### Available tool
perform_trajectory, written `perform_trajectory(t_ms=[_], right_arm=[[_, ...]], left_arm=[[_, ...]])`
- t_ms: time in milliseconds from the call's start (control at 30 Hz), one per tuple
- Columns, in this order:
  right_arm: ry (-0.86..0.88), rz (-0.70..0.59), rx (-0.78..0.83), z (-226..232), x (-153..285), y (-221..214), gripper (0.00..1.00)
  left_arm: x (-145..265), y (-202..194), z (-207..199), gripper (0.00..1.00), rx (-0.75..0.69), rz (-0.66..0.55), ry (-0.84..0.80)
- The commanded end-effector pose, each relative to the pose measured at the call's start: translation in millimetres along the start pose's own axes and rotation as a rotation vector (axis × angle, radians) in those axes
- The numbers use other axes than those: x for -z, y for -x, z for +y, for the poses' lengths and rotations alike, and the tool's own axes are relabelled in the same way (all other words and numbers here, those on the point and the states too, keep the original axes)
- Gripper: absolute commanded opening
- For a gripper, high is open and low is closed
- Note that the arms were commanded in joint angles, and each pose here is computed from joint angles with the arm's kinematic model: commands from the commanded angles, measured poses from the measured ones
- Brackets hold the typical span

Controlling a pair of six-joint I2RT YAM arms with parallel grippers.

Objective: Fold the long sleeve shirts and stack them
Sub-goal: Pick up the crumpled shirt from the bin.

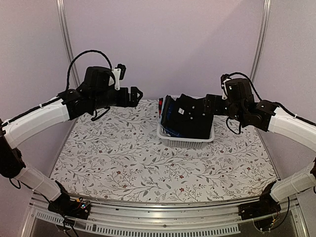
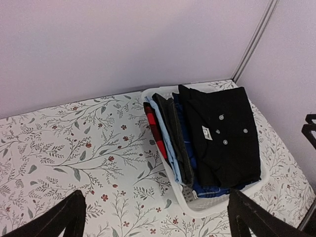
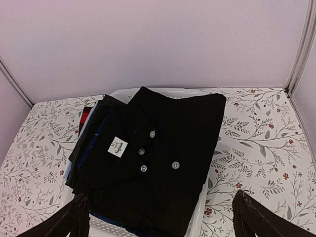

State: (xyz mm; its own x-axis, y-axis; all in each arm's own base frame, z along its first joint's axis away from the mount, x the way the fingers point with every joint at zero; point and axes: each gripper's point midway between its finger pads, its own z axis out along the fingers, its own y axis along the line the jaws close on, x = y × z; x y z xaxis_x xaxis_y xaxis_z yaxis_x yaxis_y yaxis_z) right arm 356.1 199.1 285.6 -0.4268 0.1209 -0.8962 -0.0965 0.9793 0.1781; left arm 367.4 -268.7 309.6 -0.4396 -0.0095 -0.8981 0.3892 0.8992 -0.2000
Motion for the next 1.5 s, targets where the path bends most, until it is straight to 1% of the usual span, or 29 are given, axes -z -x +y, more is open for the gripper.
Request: perform_trajectory(t_ms=[0, 233, 400, 500, 567, 733, 800, 900, 967, 1100, 1233, 1367, 1467], right_arm=[[0.007, 0.019, -0.003, -0.9, -6.4, 3.5, 0.99], [-0.037, 0.117, -0.047, -29.4, -30.4, -10.6, 0.99], [-0.029, 0.184, -0.101, -50.5, -52.3, -21.5, 0.99], [-0.02, 0.199, -0.099, -52.1, -65.1, -23.0, 0.99], [-0.045, 0.215, -0.092, -56.5, -77.2, -26.2, 0.99], [-0.039, 0.27, -0.127, -63.7, -104.3, -37.6, 0.97], [-0.014, 0.284, -0.11, -56.9, -112.6, -35.4, 0.94], [-0.005, 0.291, -0.085, -43.2, -119.1, -30.5, 0.93], [-0.04, 0.301, -0.046, -37.1, -125.8, -34.1, 0.93], [-0.084, 0.302, 0.05, -9.7, -132.5, -37.3, 0.93], [-0.002, 0.318, 0.077, 30.6, -142.2, -40.1, 0.94], [0.056, 0.386, 0.118, 66.7, -155.6, -70.3, 0.95], [0.111, 0.43, 0.125, 87.4, -157.5, -91.5, 0.97]], left_arm=[[6.8, 4.9, 4.6, 1.0, 0.005, -0.013, -0.015], [8.4, 3.5, 3.8, 1.0, 0.016, 0.001, -0.042], [7.4, -0.9, 3.8, 1.0, 0.023, 0.017, -0.056], [5.7, -6.1, 2.5, 1.0, 0.03, 0.037, -0.068], [4.2, -10.8, 2.0, 1.0, 0.036, 0.054, -0.074], [4.8, -19.7, 1.4, 1.0, 0.052, 0.077, -0.089], [6.0, -21.2, 2.9, 1.0, 0.052, 0.079, -0.087], [6.3, -24.3, 4.1, 1.0, 0.051, 0.088, -0.085], [5.7, -25.7, 4.4, 1.0, 0.053, 0.092, -0.085], [3.8, -28.1, 4.3, 1.0, 0.059, 0.098, -0.088], [1.3, -30.5, 4.0, 1.0, 0.063, 0.106, -0.092], [0.0, -31.7, 4.4, 1.0, 0.063, 0.112, -0.09], [-0.2, -32.0, 6.1, 1.0, 0.065, 0.114, -0.086]])
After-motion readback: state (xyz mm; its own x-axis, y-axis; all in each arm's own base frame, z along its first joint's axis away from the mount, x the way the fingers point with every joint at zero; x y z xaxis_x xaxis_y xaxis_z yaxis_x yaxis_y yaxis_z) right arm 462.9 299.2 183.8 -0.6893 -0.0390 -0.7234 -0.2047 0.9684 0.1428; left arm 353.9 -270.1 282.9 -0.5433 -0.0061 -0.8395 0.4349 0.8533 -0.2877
